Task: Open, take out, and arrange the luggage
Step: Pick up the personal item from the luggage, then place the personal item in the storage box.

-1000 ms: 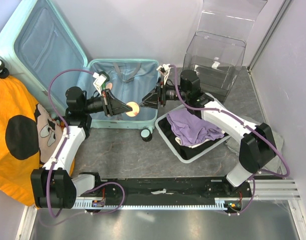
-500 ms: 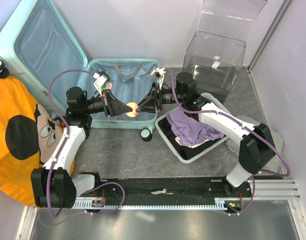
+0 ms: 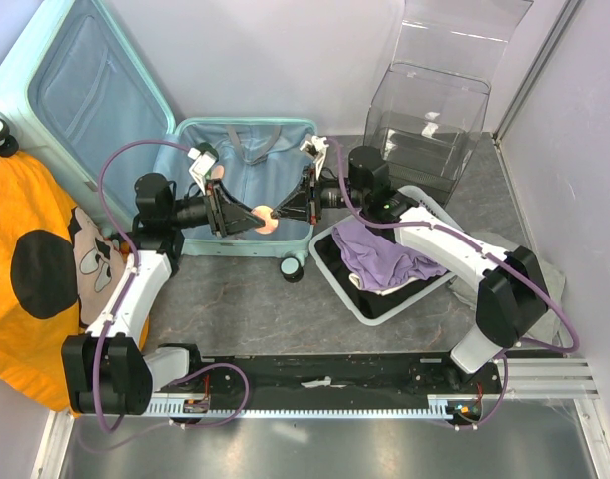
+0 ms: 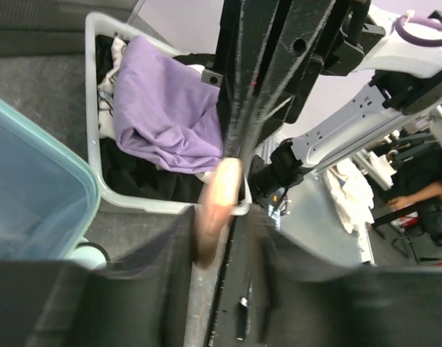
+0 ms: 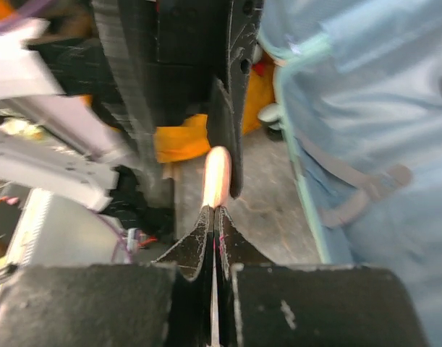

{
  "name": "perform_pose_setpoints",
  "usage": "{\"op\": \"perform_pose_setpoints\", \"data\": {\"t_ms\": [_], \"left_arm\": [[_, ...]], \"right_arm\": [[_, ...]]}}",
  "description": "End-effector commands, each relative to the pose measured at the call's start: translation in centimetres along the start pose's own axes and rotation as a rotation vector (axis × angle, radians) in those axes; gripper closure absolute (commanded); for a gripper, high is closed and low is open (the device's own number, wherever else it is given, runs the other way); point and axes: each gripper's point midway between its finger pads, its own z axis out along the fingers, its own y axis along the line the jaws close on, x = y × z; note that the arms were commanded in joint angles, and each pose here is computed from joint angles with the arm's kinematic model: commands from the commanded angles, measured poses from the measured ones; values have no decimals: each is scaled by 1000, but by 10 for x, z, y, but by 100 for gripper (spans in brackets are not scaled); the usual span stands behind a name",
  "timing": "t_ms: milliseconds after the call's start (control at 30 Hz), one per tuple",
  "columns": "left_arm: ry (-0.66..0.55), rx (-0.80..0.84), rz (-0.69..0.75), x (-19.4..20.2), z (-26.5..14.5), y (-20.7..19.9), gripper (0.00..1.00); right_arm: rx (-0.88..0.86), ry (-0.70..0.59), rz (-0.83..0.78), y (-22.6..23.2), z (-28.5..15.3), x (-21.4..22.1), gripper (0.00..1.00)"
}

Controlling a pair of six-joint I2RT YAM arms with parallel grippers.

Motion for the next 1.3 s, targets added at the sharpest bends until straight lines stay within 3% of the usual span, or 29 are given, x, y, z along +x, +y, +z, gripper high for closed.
{"op": "perform_pose_setpoints", "data": {"t_ms": [0,100,267,333,567,667,800,967,1267], "left_arm": [[-30,-69,152,-14,-5,-6,32],[-129,-266,192,-29,-23,14,18],[-265,-611,181,-45,-66,54,12],[-286,-689,179,-46,-75,63,12],[-286,-767,150,-40,-85,74,11],[-281,-776,153,-39,-85,75,11],[-277,-800,162,-38,-89,77,11],[-274,-818,154,-36,-91,81,11],[-269,-832,133,-34,-93,87,11]], "right_arm": [[232,-47,-129,-27,-22,-31,100],[469,-149,-130,-63,-69,-62,100],[899,-306,-139,-115,-171,-103,100],[1034,-279,-113,-137,-198,-98,100],[1304,-252,-64,-198,-263,-102,100],[1387,-183,-38,-234,-279,-89,100],[1392,-94,-14,-278,-278,-70,100],[1361,-96,6,-305,-284,-75,100],[1083,-116,169,-331,-276,-61,100]]}}
